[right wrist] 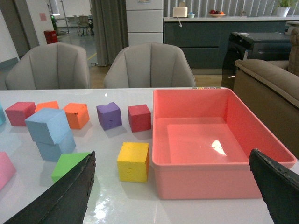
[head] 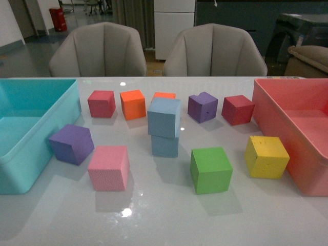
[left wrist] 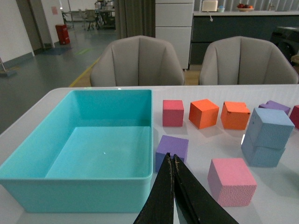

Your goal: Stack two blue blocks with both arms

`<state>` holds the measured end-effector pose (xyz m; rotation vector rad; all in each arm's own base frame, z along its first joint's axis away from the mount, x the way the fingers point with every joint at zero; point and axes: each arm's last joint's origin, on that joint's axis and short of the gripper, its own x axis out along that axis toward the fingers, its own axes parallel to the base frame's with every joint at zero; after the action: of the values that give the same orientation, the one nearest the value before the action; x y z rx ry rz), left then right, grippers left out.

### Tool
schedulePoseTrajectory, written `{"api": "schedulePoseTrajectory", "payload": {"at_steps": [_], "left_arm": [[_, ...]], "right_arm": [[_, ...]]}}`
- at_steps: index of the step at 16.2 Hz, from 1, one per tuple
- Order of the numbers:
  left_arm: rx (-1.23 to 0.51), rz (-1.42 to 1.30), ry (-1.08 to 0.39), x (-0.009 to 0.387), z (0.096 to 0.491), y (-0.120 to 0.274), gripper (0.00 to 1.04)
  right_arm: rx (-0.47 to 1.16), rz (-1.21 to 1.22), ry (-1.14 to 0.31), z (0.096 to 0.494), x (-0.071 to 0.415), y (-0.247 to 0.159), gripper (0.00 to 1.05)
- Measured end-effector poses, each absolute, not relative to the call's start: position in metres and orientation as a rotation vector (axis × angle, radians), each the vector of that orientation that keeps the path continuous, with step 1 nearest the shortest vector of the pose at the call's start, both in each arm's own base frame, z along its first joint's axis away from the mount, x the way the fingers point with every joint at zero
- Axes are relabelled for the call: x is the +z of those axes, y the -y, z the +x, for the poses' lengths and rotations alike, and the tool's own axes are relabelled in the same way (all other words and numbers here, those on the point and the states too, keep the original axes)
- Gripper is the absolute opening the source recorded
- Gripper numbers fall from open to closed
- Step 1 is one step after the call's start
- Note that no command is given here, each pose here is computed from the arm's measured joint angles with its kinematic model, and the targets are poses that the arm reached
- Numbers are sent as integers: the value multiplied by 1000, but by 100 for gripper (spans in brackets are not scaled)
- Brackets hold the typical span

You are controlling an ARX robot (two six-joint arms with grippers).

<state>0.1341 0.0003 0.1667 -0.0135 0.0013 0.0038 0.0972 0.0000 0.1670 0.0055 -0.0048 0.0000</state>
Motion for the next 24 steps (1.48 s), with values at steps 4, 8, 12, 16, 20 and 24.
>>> {"api": "schedulePoseTrajectory", "payload": {"at_steps": [4,8,12,16,20,24], "left_arm": [[4,-14,11,170,123,0,2],[4,-14,12,170,115,0,2],[4,-14,11,170,110,0,2],[1,-14,15,168,97,0,2],[2,-14,2,167,97,0,2],[2,-14,2,166,97,0,27]], "right_arm": [[0,6,5,97,167,0,98],[0,6,5,97,167,0,98],[0,6,5,97,167,0,98],[0,6,4,97,167,0,98],[0,6,5,97,167,0,98],[0,6,5,97,167,0,98]]}}
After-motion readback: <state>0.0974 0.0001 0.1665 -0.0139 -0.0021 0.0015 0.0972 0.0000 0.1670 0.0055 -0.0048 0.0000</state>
